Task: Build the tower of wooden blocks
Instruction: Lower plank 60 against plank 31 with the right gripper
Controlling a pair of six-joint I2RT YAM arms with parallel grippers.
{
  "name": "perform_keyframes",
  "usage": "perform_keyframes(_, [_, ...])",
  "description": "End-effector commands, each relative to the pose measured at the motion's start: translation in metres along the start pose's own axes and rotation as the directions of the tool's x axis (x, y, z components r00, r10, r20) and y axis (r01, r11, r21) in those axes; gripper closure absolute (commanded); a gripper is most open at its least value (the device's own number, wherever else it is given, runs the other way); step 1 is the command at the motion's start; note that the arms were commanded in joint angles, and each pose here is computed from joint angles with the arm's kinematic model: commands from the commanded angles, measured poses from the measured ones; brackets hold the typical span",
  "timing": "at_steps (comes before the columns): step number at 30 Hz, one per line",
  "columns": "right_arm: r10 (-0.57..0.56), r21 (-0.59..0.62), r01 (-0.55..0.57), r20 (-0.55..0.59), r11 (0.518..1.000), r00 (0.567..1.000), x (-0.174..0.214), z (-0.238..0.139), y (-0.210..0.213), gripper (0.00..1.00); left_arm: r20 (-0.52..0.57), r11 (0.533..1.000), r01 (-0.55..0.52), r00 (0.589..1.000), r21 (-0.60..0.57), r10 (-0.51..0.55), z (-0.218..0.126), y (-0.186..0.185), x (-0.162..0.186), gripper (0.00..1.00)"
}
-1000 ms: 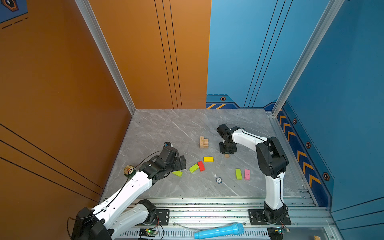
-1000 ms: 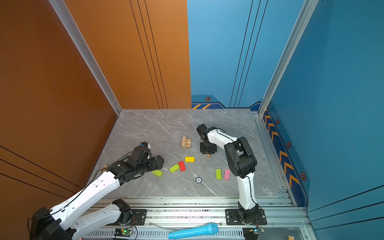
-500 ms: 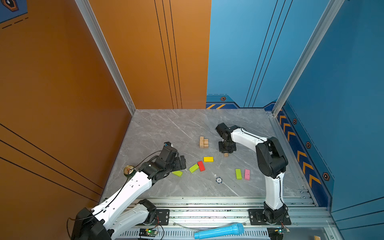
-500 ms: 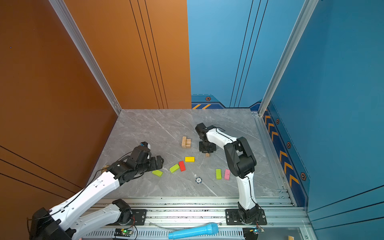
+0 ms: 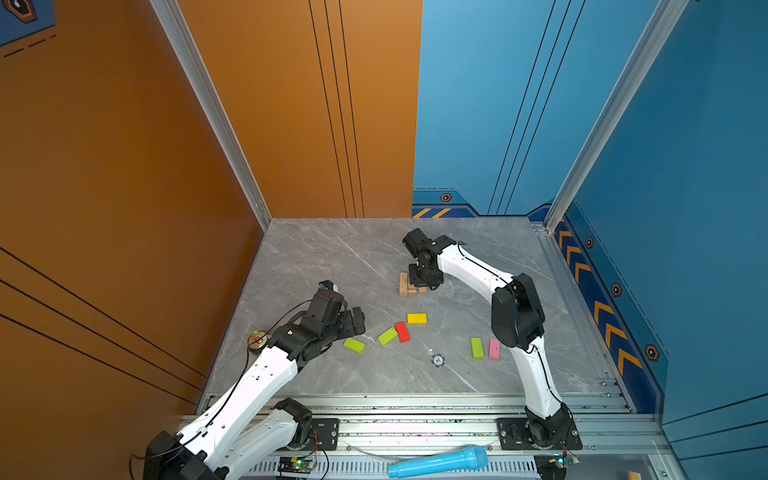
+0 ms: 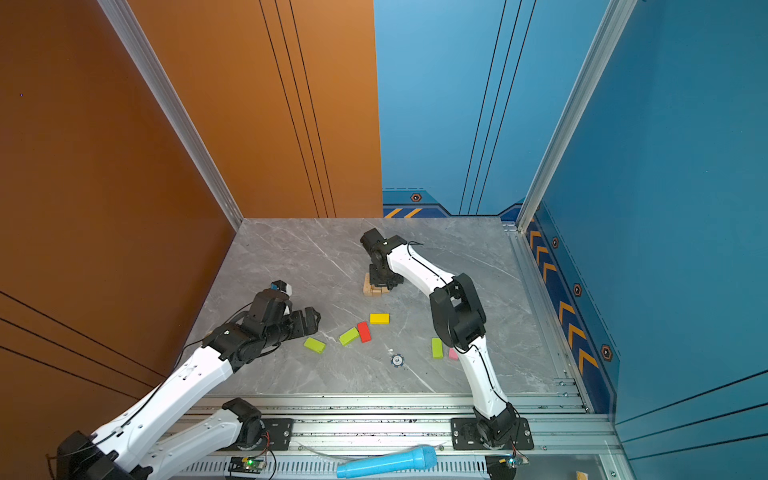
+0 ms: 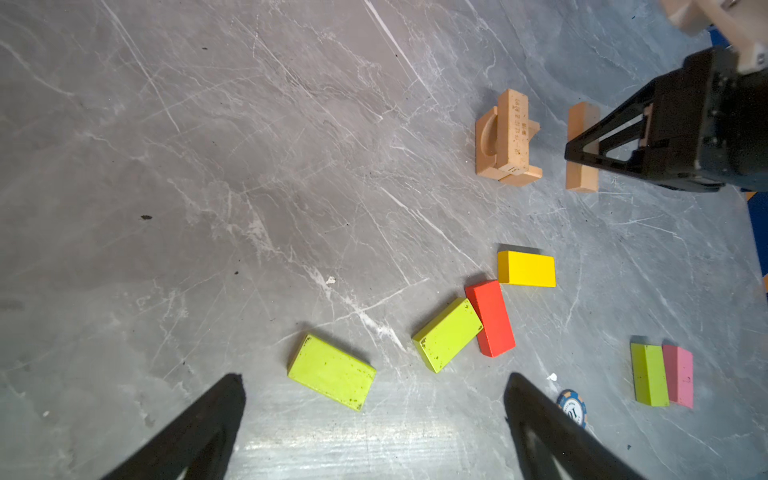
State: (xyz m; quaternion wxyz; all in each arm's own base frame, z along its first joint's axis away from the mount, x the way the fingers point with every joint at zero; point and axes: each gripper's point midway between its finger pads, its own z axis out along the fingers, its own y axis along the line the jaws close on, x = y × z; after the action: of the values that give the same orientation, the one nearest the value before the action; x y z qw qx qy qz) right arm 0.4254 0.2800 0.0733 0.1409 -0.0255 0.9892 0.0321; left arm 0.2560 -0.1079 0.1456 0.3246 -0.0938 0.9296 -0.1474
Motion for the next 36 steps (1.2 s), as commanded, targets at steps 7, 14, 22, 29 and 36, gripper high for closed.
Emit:
perform_keyframes(7, [0.022, 0.012, -0.022, -0.032, 1.000, 0.999, 0.000, 0.000, 0.011, 0.79, -0.018, 1.000, -0.001, 1.000, 0.022, 0.002, 0.001, 0.005, 0.005, 0.01])
perform_keyframes(14, [0.028, -0.007, -0.029, -0.037, 1.000, 0.999, -0.002, 0.004, 0.018, 0.79, -0.016, 1.000, 0.003, 1.000, 0.030, -0.002, 0.001, 0.004, 0.003, 0.01])
perform_keyframes(22, [0.030, -0.019, -0.031, -0.046, 0.999, 0.998, -0.003, 0.007, 0.023, 0.78, -0.013, 0.999, 0.006, 1.000, 0.031, -0.005, 0.000, 0.005, 0.003, 0.01])
perform_keyframes(29, [0.026, -0.019, -0.027, -0.051, 0.999, 0.998, -0.002, 0.009, 0.023, 0.78, -0.011, 0.999, 0.007, 1.000, 0.031, -0.007, 0.000, 0.006, 0.003, 0.01])
perform_keyframes(36, [0.026, -0.019, -0.027, -0.058, 0.999, 0.998, -0.001, 0.011, 0.024, 0.77, -0.010, 1.000, 0.008, 1.000, 0.030, -0.008, -0.001, 0.006, 0.004, 0.01])
